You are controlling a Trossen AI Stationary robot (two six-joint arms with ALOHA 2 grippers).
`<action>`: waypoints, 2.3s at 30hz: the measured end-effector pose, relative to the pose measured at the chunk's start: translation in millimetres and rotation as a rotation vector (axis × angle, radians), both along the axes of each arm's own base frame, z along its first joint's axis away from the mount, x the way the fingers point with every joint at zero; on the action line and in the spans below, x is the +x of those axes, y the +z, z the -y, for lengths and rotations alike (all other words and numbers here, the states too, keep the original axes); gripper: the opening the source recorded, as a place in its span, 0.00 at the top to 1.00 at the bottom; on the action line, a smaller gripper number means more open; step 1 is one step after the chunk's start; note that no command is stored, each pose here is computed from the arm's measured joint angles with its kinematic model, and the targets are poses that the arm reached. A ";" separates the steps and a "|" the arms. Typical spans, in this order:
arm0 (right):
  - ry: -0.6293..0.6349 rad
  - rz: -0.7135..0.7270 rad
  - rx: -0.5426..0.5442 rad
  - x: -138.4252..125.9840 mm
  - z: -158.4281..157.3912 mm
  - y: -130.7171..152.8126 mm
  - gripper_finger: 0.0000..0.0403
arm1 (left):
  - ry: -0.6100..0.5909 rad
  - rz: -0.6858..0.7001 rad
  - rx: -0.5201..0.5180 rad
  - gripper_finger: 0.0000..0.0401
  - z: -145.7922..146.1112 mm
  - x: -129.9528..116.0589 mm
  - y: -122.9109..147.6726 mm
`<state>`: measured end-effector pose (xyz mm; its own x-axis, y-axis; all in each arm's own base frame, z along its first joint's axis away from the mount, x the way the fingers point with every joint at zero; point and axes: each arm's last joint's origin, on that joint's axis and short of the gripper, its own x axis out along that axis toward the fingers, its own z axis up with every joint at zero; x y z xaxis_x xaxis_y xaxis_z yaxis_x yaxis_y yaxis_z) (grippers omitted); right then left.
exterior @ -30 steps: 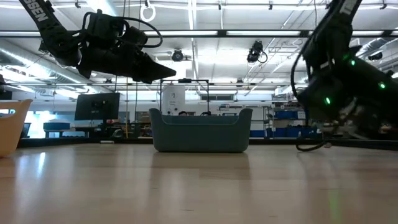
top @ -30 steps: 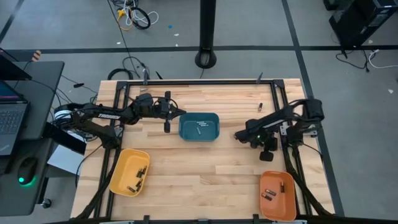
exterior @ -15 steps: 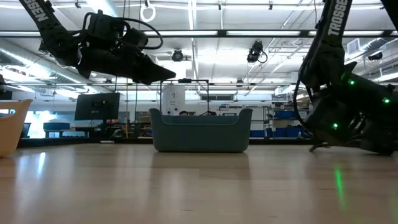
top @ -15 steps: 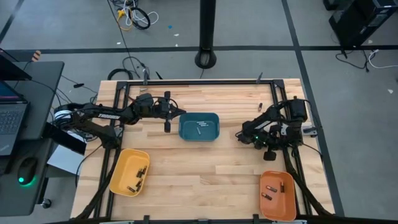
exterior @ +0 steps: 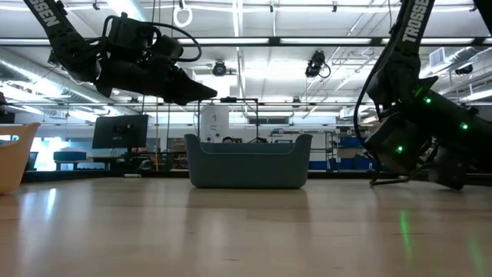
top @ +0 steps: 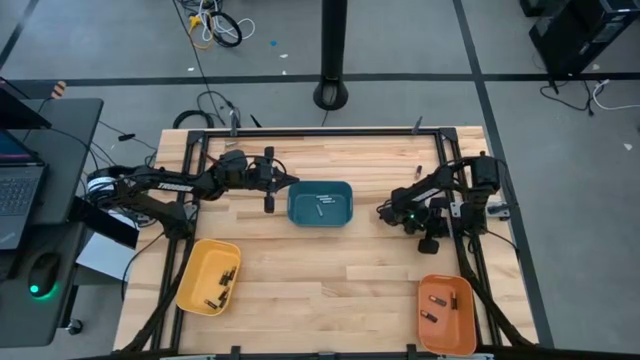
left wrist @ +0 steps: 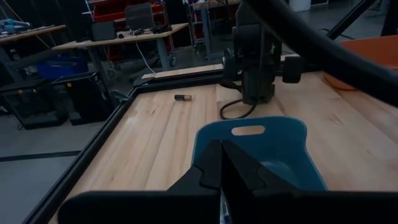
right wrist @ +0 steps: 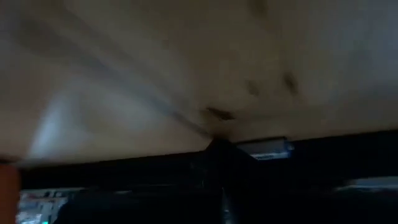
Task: Sort batteries
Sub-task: Put the silver battery into the blue bin
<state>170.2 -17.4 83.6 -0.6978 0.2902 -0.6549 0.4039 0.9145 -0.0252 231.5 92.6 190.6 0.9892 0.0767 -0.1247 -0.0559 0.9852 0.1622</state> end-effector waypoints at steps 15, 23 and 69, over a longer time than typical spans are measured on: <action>0.015 0.003 0.005 1.9 4.6 10.7 0.97 | 0.027 -0.001 0.004 0.98 -0.8 -0.1 0.0; 0.015 -0.076 -0.012 -3.8 4.6 0.2 0.97 | 0.031 -0.002 0.007 0.98 -0.9 -0.1 0.0; -0.214 0.283 -0.098 34.9 7.3 63.7 0.93 | 0.032 -0.026 -0.003 0.98 -0.7 -0.4 -2.5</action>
